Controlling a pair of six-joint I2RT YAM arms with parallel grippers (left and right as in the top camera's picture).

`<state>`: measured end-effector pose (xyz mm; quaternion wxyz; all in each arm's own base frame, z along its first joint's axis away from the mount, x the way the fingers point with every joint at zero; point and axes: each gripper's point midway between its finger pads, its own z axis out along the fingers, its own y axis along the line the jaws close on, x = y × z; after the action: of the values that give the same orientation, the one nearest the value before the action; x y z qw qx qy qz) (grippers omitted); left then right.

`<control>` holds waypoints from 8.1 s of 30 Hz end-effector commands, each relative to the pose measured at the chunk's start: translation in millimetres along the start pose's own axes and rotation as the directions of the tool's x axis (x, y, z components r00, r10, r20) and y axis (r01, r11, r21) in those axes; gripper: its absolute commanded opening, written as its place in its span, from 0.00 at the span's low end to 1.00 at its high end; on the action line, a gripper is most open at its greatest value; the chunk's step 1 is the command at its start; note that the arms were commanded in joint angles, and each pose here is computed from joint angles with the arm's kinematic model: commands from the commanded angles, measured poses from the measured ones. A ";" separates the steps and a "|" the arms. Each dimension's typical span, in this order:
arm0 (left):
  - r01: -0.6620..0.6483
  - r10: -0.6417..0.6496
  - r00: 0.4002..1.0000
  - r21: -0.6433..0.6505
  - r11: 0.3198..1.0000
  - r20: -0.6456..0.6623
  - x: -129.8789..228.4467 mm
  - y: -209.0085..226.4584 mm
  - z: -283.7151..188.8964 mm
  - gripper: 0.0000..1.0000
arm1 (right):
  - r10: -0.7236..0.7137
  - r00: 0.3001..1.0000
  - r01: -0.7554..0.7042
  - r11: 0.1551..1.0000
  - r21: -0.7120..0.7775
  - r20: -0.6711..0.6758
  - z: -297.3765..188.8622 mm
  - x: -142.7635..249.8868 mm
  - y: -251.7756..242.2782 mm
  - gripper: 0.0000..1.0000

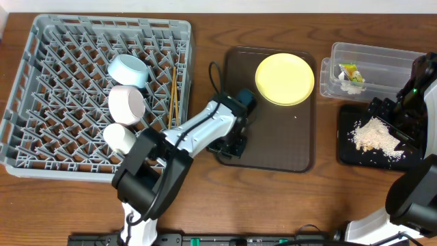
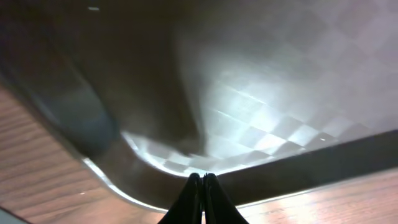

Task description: Sort waste into correct bins and load items into the dishwasher

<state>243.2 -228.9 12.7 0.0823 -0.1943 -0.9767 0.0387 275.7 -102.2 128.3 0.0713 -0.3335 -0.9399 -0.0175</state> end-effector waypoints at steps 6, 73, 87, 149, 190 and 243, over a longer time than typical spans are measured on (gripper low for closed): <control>-0.081 0.081 0.997 -0.009 0.997 -0.004 8.0 -27.3 18.9 0.06 | 0.006 1.000 -0.006 1.000 -0.012 0.022 -6.6 1.4 0.3 0.99; 0.196 -0.163 0.944 -0.089 0.976 0.288 -99.5 83.4 -4.6 0.10 | 0.006 1.000 -0.006 1.000 -0.010 0.018 -6.6 2.3 0.0 0.99; 0.329 -0.283 0.915 -0.126 0.936 0.289 -91.2 95.8 -4.7 0.06 | 0.006 1.000 -0.006 1.000 -0.010 0.018 -6.6 2.3 0.0 0.99; -0.526 0.557 0.601 -0.240 0.816 0.574 -126.0 -61.8 -108.3 0.77 | 0.006 1.000 -0.006 1.000 -0.013 0.027 -6.7 0.0 0.7 0.99; -0.582 0.645 0.638 -0.285 0.761 0.420 -152.3 -68.8 24.1 0.24 | 0.006 1.000 -0.006 1.000 -0.012 0.023 -6.7 1.0 0.4 0.99; -0.126 -0.225 0.589 0.363 0.923 0.776 -74.0 92.1 -281.5 0.06 | 0.006 1.000 -0.006 1.000 -0.012 0.024 -6.7 0.9 0.4 0.99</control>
<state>403.2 -154.6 250.8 -0.3529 -0.1265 -0.9062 0.1955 276.2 -102.5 128.2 0.0701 -0.3335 -0.9400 -0.0173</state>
